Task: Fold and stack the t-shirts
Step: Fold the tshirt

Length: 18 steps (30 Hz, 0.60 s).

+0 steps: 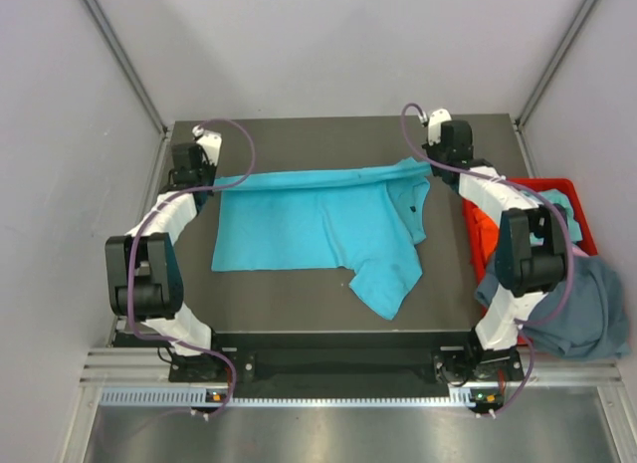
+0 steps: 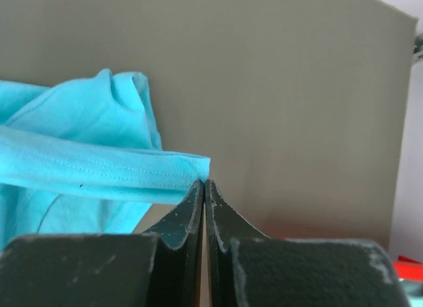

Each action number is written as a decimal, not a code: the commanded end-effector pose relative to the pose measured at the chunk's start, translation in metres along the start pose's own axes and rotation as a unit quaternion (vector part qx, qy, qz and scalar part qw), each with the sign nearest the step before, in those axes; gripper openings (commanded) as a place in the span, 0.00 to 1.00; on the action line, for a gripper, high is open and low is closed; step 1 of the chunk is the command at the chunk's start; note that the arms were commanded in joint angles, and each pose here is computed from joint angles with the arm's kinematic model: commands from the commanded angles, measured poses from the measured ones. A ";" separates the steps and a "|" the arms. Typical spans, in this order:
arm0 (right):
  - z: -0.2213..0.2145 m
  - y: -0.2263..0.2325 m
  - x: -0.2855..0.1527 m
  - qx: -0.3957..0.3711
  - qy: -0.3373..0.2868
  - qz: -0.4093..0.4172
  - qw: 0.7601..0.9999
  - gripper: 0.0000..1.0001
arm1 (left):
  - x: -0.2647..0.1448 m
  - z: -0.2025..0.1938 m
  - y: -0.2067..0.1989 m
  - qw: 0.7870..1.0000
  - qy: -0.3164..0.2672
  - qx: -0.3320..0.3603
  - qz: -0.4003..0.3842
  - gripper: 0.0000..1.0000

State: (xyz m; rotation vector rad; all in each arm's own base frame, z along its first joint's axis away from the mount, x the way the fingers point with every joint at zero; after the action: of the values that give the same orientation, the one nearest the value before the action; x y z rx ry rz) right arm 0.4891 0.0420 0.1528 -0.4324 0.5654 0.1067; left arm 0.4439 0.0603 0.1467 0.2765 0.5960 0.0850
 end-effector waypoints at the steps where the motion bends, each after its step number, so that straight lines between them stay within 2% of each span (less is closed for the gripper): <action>1: 0.022 -0.012 -0.023 0.016 -0.037 -0.009 0.999 0.00 | -0.006 0.000 0.009 1.000 0.001 -0.015 0.014 0.00; 13: -0.013 0.007 -0.021 0.008 0.014 0.028 0.999 0.00 | -0.005 -0.031 0.004 0.998 0.061 -0.022 0.010 0.00; 15: -0.020 0.013 -0.024 0.003 0.036 0.050 0.998 0.00 | -0.007 -0.034 0.008 0.997 0.068 -0.031 0.011 0.09; 16: -0.021 0.014 -0.026 0.003 0.040 0.055 0.998 0.04 | -0.012 -0.032 0.011 0.997 0.066 -0.033 0.014 0.17; 17: -0.022 0.018 -0.029 0.002 0.043 0.069 0.997 0.08 | -0.015 -0.032 0.017 0.997 0.065 -0.039 0.021 0.27; 18: -0.020 0.019 -0.035 0.000 0.046 0.079 0.996 0.12 | -0.018 -0.030 0.018 0.997 0.062 -0.048 0.021 0.42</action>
State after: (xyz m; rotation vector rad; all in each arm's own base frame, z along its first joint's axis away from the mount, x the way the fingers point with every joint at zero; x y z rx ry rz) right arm 0.4534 0.0472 0.1251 -0.4141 0.6966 0.1946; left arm 0.4209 0.0680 0.1242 0.2280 0.7219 0.1075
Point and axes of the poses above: each gripper's point midway between its finger pads, its own x axis out along the fingers, its own y axis along the line the jaws close on, z = x × y, the point moved 2 cm from there along -x, back along the fingers, and after that the axes turned 4 degrees about -x, right-handed, at the moved point
